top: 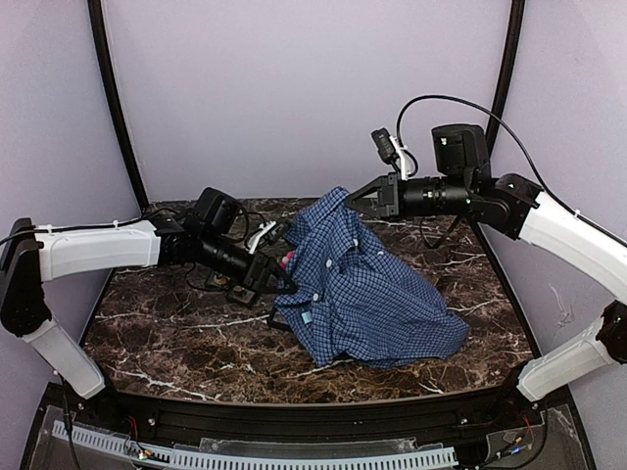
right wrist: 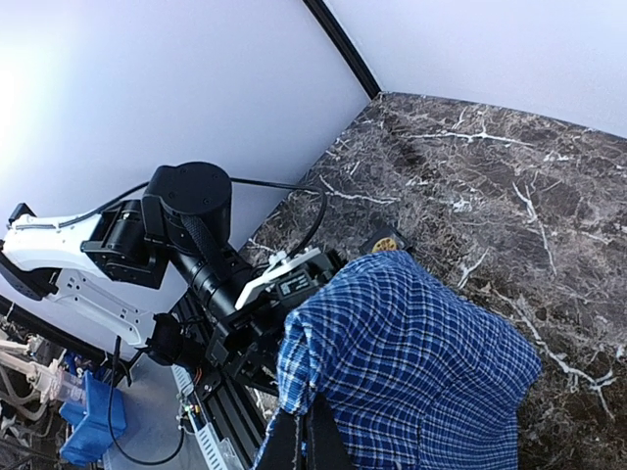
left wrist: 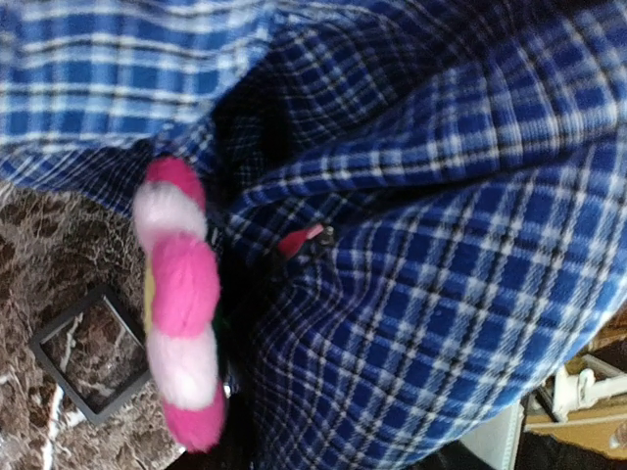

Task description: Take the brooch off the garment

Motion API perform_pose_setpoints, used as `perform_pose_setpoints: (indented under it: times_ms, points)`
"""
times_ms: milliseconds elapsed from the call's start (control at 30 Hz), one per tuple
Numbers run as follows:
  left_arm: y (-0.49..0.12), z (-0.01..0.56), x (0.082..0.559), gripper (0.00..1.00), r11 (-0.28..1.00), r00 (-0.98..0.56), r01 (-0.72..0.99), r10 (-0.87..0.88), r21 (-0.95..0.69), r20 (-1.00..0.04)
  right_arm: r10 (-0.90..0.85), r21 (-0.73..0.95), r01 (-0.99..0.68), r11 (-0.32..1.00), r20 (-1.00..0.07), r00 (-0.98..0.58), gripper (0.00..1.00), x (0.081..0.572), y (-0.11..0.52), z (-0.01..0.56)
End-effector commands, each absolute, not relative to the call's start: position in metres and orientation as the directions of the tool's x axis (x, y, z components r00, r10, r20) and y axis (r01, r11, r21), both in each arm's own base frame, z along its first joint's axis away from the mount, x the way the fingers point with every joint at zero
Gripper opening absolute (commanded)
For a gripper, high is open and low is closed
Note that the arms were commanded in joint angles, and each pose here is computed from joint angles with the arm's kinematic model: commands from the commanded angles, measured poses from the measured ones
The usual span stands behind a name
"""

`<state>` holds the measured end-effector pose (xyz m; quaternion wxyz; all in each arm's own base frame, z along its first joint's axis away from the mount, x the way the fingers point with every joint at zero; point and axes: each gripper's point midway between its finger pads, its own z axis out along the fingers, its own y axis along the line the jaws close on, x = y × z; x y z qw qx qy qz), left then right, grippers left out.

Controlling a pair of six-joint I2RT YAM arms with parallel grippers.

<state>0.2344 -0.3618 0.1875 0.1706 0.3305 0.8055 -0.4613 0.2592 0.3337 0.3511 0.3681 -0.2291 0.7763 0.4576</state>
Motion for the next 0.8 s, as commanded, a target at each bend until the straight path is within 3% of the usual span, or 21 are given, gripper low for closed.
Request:
perform_pose_setpoints:
  times_ms: [0, 133, 300, 367, 433, 533, 667, 700, 733, 767]
  points:
    - [-0.374, 0.227, 0.233, 0.26, 0.268, -0.697, 0.716, 0.329, -0.644, -0.637, 0.052, 0.490, -0.675, 0.552, -0.828, -0.559, 0.00, 0.284, 0.325, 0.373]
    - [-0.373, 0.263, 0.232, 0.02, 0.236, -0.686, 0.728, 0.273, -0.644, -0.675, 0.093, 0.520, -0.538, 0.663, -0.771, -0.630, 0.00, 0.319, 0.304, 0.331]
    - [-0.380, 0.296, 0.233, 0.01, 0.184, -0.691, 0.723, 0.219, -0.666, -0.689, 0.122, 0.510, -0.408, 0.757, -0.724, -0.679, 0.00, 0.351, 0.284, 0.295]
    - [-0.389, 0.303, 0.240, 0.01, 0.150, -0.703, 0.710, 0.179, -0.688, -0.688, 0.134, 0.489, -0.321, 0.811, -0.690, -0.711, 0.16, 0.360, 0.271, 0.278]
    - [-0.402, 0.307, 0.249, 0.01, 0.116, -0.703, 0.711, 0.149, -0.693, -0.696, 0.140, 0.460, -0.274, 0.845, -0.683, -0.717, 0.44, 0.362, 0.261, 0.271]
    - [-0.432, 0.315, 0.247, 0.01, 0.054, -0.659, 0.748, 0.184, -0.662, -0.730, 0.156, 0.436, -0.240, 0.867, -0.697, -0.700, 0.69, 0.359, 0.247, 0.276]
    - [-0.461, 0.280, 0.242, 0.22, 0.056, -0.652, 0.738, 0.321, -0.673, -0.688, 0.165, 0.410, -0.206, 0.888, -0.705, -0.689, 0.83, 0.351, 0.232, 0.285]
    - [-0.461, 0.278, 0.240, 0.36, 0.057, -0.651, 0.737, 0.331, -0.674, -0.683, 0.167, 0.412, -0.202, 0.888, -0.701, -0.694, 0.86, 0.348, 0.231, 0.285]
    - [-0.458, 0.271, 0.240, 0.44, 0.081, -0.648, 0.741, 0.348, -0.666, -0.678, 0.168, 0.420, -0.204, 0.884, -0.694, -0.700, 0.87, 0.344, 0.231, 0.285]
    - [-0.456, 0.269, 0.240, 0.64, 0.096, -0.642, 0.748, 0.356, -0.657, -0.679, 0.167, 0.430, -0.210, 0.878, -0.687, -0.707, 0.88, 0.339, 0.232, 0.284]
